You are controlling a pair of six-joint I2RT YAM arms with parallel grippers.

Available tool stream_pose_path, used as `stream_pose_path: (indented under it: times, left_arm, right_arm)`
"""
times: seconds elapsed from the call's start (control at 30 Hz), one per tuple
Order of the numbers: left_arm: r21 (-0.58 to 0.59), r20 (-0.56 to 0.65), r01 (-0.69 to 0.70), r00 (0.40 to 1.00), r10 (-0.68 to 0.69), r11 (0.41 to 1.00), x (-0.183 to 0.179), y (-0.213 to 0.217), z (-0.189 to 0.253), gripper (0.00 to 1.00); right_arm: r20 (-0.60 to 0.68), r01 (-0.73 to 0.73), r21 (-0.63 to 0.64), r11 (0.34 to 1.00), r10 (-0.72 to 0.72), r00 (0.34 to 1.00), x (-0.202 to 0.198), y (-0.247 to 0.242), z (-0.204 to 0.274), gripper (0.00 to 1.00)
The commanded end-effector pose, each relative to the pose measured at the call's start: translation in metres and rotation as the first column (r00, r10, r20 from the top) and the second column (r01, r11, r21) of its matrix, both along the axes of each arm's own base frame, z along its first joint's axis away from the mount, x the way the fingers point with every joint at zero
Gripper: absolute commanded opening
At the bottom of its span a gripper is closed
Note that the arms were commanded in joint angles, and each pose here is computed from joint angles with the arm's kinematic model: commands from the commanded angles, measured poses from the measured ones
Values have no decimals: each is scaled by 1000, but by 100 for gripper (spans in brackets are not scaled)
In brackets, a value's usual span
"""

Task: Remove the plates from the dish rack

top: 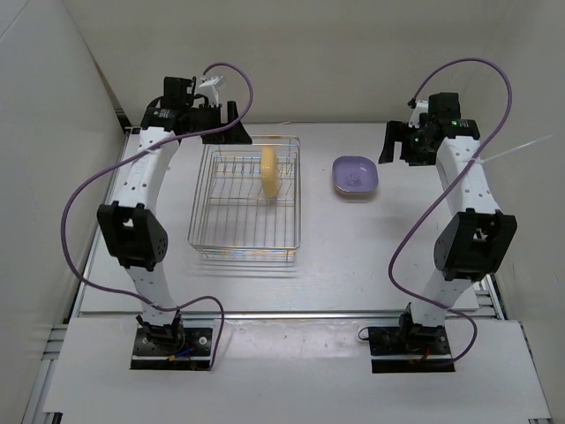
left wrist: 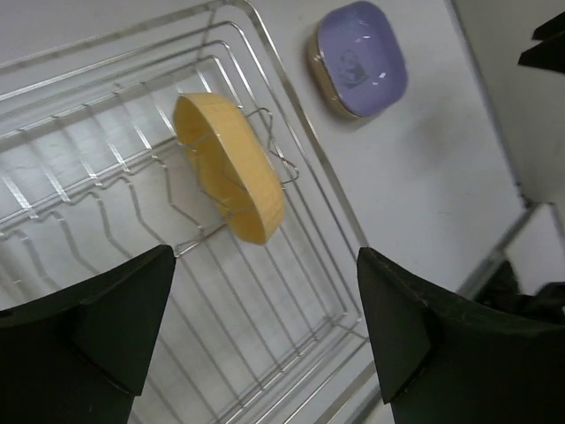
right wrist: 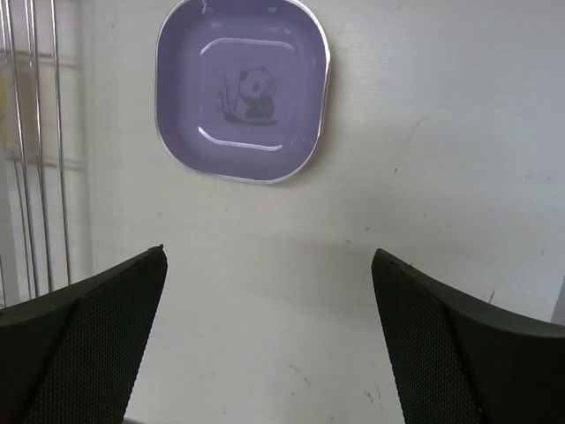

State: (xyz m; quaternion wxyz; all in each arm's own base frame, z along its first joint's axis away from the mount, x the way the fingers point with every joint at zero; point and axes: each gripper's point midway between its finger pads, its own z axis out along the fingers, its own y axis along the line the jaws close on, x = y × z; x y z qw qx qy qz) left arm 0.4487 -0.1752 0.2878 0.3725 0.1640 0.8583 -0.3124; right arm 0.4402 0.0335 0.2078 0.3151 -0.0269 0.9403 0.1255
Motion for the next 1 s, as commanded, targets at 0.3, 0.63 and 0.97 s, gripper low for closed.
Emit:
stream_pose_path:
  times: [0.3, 0.63, 0.97]
  left_arm:
    - [-389, -288, 103, 930, -228, 915, 17, -51, -64, 89]
    - [-423, -340, 81, 909, -241, 902, 21, -55, -81, 75]
    - [-403, -384, 79, 890, -247, 912, 18, -73, -104, 74]
  right_arm:
    - [-57, -100, 27, 995, 101, 993, -53, 10, -10, 100]
    - [-58, -102, 48, 994, 105, 993, -51, 13, -9, 99]
    - [-57, -107, 56, 993, 110, 992, -51, 15, -8, 97]
